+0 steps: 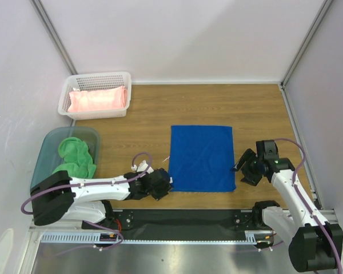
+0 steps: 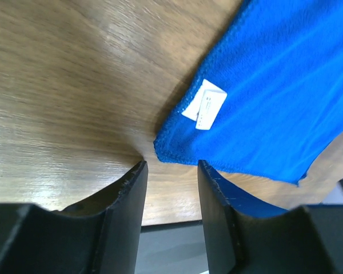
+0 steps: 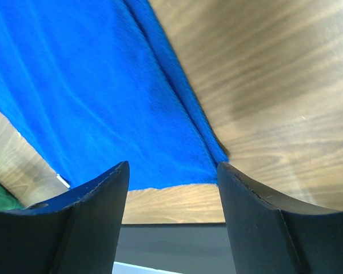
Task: Fold and stack the towels
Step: Fold the towel
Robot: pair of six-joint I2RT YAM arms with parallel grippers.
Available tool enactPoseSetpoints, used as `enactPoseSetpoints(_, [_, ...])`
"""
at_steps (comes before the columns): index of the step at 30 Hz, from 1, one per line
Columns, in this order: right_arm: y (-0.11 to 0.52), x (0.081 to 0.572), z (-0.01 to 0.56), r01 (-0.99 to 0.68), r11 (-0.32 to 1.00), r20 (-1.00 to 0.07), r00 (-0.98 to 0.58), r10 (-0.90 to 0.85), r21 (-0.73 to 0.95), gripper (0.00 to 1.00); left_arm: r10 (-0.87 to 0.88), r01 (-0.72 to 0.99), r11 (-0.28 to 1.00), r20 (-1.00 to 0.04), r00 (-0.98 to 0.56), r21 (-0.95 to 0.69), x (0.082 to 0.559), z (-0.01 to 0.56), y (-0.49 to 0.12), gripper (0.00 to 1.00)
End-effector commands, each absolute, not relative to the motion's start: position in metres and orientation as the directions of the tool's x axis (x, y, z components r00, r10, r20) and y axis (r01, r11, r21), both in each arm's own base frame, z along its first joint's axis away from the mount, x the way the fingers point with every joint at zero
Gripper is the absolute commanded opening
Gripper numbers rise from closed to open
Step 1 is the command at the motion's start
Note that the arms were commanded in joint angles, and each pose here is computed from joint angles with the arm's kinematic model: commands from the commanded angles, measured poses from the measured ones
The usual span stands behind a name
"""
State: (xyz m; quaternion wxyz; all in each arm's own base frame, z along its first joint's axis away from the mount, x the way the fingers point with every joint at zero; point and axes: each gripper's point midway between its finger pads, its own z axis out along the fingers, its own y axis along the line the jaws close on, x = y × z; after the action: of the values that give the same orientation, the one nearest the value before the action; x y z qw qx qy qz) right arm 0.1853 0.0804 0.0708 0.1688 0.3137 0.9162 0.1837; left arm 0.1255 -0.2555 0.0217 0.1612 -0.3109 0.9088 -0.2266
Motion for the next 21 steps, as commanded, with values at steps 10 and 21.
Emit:
enactPoseSetpoints(10, [0.071, 0.167, 0.058, 0.57, 0.728, -0.179, -0.727, 0.663, 0.382, 0.68, -0.722, -0.582, 0.663, -0.197, -0.663, -0.47, 0.134, -0.008, -0.238, 0.33])
enactPoseSetpoints(21, [0.08, 0.155, 0.051, 0.57, 0.731, -0.149, -0.741, 0.655, 0.375, 0.61, -0.699, -0.571, 0.704, -0.267, -0.664, -0.423, 0.14, 0.005, -0.233, 0.0])
